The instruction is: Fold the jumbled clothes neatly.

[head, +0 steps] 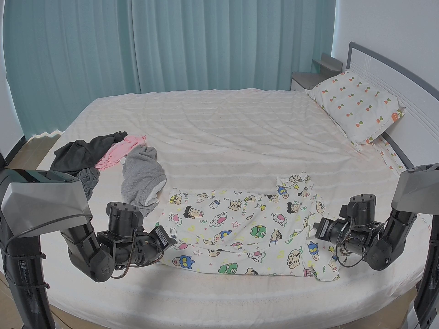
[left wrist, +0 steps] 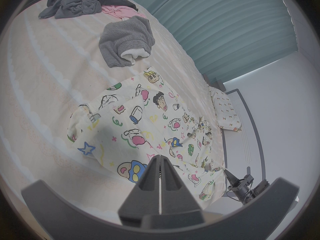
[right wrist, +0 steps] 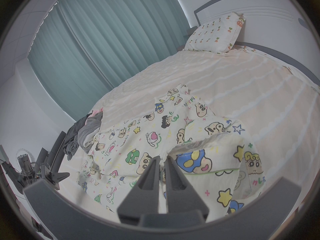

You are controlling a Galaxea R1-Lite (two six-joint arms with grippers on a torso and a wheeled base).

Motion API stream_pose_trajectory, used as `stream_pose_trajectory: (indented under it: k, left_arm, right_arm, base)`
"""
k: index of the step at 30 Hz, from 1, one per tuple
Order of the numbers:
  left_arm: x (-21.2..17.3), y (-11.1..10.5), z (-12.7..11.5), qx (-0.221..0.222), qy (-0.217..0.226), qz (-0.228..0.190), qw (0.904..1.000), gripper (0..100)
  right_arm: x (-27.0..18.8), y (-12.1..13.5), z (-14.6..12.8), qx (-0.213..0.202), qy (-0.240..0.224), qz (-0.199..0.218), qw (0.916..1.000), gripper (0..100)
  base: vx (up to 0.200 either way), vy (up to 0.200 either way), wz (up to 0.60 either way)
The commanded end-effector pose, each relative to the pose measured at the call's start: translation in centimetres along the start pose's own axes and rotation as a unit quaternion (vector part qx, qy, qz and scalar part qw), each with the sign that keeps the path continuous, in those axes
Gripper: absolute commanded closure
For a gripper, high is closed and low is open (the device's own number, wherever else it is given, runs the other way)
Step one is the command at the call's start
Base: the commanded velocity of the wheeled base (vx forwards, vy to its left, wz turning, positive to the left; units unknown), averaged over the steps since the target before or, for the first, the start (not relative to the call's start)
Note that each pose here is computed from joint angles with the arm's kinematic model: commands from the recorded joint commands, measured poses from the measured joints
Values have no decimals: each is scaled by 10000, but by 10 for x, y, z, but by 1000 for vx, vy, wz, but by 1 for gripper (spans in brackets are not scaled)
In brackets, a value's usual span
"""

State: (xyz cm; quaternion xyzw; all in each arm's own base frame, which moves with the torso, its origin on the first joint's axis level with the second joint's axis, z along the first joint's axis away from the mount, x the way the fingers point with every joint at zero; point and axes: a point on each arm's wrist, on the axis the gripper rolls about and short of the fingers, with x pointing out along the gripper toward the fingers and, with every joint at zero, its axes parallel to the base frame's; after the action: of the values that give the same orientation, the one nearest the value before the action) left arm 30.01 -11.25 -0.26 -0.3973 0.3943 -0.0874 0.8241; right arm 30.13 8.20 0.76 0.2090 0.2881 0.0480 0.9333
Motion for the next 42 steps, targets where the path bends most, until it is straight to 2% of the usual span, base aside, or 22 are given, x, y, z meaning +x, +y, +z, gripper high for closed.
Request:
stream_pose_trajectory:
  k: [1, 5, 8, 15, 18, 20, 30, 31, 34, 39, 40, 42]
  left_arm:
    - [3, 1, -2, 24, -11, 43, 10000, 100]
    - [11, 3, -7, 97, -254, 89, 9996, 100]
    - [12, 0, -5, 100, -401, -67, 9991, 100]
    - [11, 4, 4, 54, -532, -24, 9986, 100]
    - [12, 10, 9, 486, -512, 128, 9974, 100]
    - [17, 10, 12, 607, -487, 191, 9968, 100]
    - [26, 14, 32, 486, -579, 329, 9966, 100]
    - [28, 14, 33, 487, -534, 381, 9967, 0]
    - [33, 12, 41, 643, -502, 411, 9958, 0]
    - [36, 21, 53, 1410, -93, 458, 9889, 0]
    - [37, 23, 56, 1695, 69, 416, 9846, 0]
    - [38, 24, 61, 1924, 172, 407, 9803, 0]
  right_arm:
    - [2, 5, 13, -65, -170, 70, 9998, 100]
    - [7, 6, 16, -453, -158, 57, 9988, 100]
    - [11, 8, 19, -491, -121, 46, 9987, 100]
    - [12, 6, 15, -570, 34, -5, 9984, 100]
    - [13, 4, 13, -628, 83, -45, 9980, 100]
    - [13, 4, 12, -628, 103, -55, 9980, 100]
    - [17, 1, 5, -633, 193, -117, 9977, 100]
    - [18, 0, 5, -633, 193, -117, 9977, 100]
    - [17, 0, 5, -626, 193, -117, 9978, 100]
    - [15, 1, 2, -650, 228, -114, 9976, 100]
    - [14, 1, 2, -650, 197, -90, 9977, 100]
    - [14, 1, 3, -649, 183, -83, 9977, 100]
  base:
    - [0, 0, 0]
    - [0, 0, 0]
    - [0, 0, 0]
    - [0, 0, 0]
    - [0, 0, 0]
    - [0, 0, 0]
    - [0, 0, 0]
    - [0, 0, 0]
    - [0, 0, 0]
    - [0, 0, 0]
    - [0, 0, 0]
    - [0, 0, 0]
